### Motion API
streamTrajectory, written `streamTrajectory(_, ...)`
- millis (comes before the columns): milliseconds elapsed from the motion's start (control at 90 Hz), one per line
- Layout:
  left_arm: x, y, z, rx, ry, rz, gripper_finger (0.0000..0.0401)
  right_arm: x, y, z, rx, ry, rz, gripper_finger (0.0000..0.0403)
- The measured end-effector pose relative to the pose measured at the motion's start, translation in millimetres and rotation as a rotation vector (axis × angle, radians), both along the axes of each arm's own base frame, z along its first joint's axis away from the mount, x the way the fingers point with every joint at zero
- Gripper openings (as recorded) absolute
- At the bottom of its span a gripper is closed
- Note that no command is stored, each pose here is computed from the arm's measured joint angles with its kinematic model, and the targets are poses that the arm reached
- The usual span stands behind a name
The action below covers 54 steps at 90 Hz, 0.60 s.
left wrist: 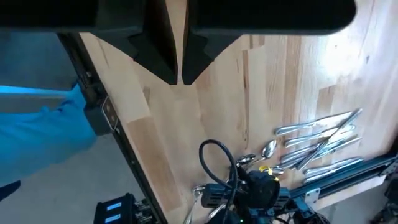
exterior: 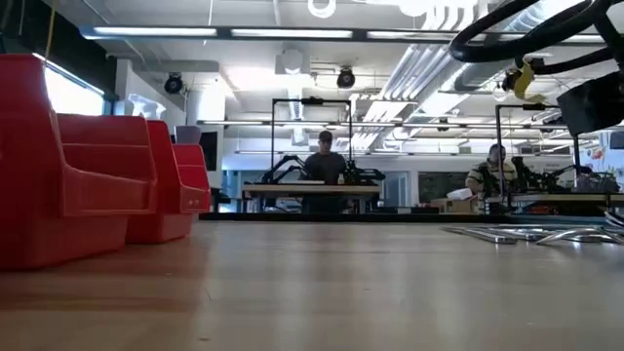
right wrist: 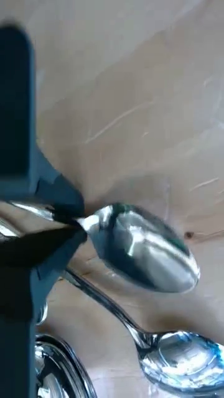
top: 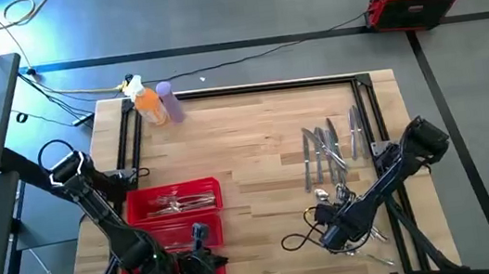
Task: Sort silverware
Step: Put the silver spoon in the middle red bin
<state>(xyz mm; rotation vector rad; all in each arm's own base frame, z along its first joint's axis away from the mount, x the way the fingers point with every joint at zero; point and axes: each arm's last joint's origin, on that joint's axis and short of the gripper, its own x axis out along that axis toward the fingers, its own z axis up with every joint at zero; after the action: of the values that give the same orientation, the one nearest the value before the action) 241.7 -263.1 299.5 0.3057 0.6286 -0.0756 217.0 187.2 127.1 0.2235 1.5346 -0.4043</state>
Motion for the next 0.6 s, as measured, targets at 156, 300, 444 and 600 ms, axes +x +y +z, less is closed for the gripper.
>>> streamTrajectory(156,0,0,0,0.000,0.000,0.000,0.0010,6,4,6,-0.013,-0.026,0.027,0.0004)
streamTrajectory(300,6,2,-2,-0.001,-0.002,0.016,0.0010,27,14,27,-0.021,-0.180,0.078,0.0002)
streamTrajectory(444,23,7,-15,0.040,0.015,0.042,0.0016,43,15,43,-0.045,-0.272,0.124,0.0001)
streamTrajectory(600,54,11,-40,0.168,0.025,0.012,0.0036,55,14,53,-0.092,-0.345,0.178,0.0000)
